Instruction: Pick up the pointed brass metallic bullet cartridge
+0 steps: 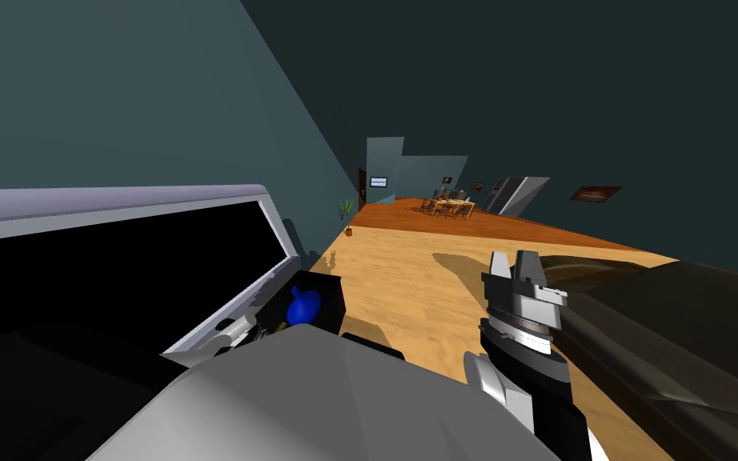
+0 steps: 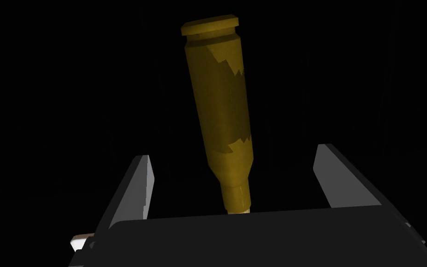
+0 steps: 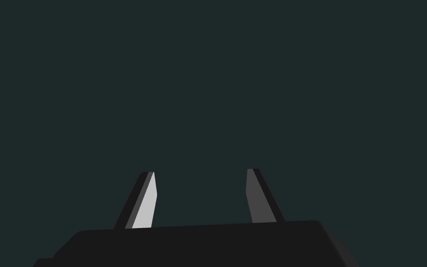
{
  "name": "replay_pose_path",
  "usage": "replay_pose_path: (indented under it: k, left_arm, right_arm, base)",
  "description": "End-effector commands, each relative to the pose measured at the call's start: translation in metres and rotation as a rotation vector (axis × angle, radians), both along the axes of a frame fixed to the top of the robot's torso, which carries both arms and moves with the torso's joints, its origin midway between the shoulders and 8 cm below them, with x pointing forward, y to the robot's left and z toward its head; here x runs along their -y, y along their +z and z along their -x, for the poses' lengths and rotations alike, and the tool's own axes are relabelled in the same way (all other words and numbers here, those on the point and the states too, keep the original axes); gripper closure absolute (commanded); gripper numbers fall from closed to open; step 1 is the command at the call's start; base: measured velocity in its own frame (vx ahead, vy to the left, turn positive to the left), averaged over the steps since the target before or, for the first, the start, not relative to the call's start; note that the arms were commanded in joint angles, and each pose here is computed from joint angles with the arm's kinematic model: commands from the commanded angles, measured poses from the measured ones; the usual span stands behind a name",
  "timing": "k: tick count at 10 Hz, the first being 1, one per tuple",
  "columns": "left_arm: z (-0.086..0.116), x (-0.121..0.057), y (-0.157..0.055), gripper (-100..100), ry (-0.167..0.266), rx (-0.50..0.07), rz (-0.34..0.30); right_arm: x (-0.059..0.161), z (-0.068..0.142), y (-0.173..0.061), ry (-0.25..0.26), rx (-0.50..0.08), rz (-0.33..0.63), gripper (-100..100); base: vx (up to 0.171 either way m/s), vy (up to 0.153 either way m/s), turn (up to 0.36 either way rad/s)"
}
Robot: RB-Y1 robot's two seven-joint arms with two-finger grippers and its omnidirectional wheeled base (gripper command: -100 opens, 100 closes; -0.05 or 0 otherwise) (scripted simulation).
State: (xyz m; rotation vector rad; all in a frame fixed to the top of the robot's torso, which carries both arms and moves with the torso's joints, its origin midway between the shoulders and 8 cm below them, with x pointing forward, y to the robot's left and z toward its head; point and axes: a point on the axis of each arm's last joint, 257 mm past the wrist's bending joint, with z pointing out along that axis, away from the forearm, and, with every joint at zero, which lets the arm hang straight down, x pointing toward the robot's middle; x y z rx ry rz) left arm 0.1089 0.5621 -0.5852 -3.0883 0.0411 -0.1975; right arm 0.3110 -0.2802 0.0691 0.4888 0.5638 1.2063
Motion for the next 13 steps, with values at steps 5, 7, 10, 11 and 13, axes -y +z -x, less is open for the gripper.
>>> replay_pose_path:
  k: [5,7,10,11,13]
  left_arm:
    - [-0.007,0.023,-0.019,-100,-0.012,0.012,-0.004]
    - [-0.005,0.023,-0.018,-100,-0.005,0.009,-0.001]
    - [-0.006,0.023,-0.018,100,-0.006,0.01,-0.003]
    - [-0.005,0.023,-0.018,100,-0.006,0.009,-0.002]
    - [-0.005,0.023,-0.019,0,-0.006,0.009,-0.001]
  right_arm:
    - [0.0,0.0,0.0,0.0,0.0,0.0,0]
    - [0.0,0.0,0.0,0.0,0.0,0.0,0]
    - [0.0,0.0,0.0,0.0,0.0,0.0,0]
    - [0.0,0.0,0.0,0.0,0.0,0.0,0]
    - [0.0,0.0,0.0,0.0,0.0,0.0,0]
  base:
    - [0.014,0.024,0.045]
    - [-0.002,-0.002,-0.006]
    - [0.0,0.0,0.0]
    - [0.0,0.0,0.0]
    - [0.0,0.0,0.0]
